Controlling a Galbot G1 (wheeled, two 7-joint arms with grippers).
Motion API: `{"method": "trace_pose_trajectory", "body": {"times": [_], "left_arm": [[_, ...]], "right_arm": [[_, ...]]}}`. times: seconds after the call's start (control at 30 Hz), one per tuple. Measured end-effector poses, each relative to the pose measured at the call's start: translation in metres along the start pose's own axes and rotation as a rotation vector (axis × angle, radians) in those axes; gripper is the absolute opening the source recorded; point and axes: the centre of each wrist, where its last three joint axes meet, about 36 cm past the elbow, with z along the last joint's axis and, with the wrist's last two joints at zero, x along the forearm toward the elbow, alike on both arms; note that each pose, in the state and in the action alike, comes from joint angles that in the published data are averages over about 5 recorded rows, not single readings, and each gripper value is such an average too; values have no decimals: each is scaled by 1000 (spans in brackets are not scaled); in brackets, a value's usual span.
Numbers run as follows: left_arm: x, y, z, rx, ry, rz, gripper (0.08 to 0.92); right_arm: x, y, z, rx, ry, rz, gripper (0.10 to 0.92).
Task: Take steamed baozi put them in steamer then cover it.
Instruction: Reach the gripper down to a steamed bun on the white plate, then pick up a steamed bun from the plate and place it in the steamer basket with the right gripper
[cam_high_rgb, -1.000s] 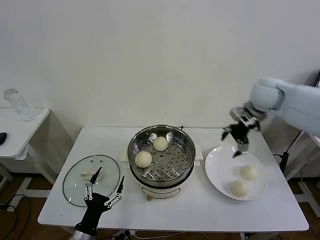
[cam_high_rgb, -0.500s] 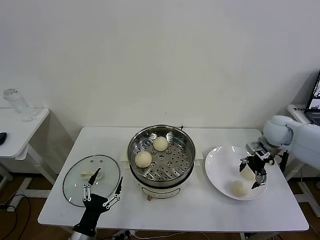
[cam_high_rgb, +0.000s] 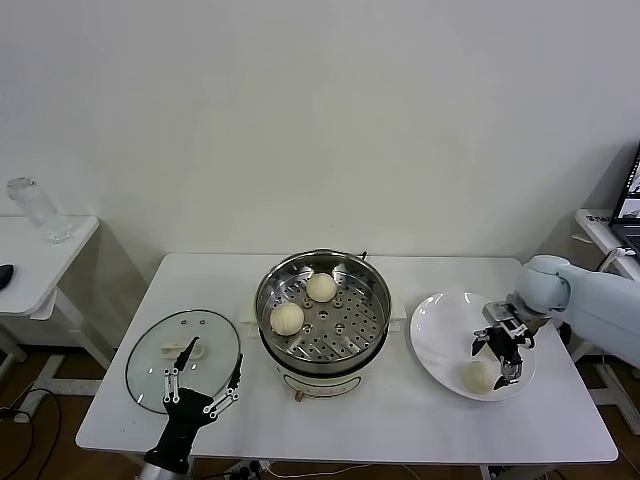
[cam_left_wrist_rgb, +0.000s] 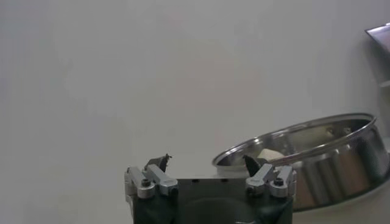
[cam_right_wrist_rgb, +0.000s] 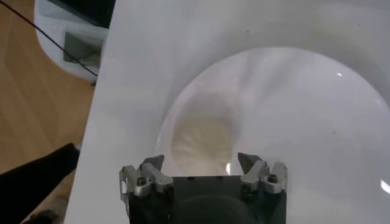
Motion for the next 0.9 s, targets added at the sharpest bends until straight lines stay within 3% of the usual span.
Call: {"method": "trace_pose_trajectory", "body": {"times": [0.3, 0.6, 0.9], "left_arm": [[2, 1, 1, -3, 3, -2, 823], [2, 2, 1, -4, 2, -4, 823], [1, 2, 0, -4, -3, 1, 823]], "right_arm": [[-14, -3, -4, 4, -7, -10, 790], [-12, -4, -5, 6, -6, -2, 647], [34, -18, -22, 75, -17, 57, 644]]}}
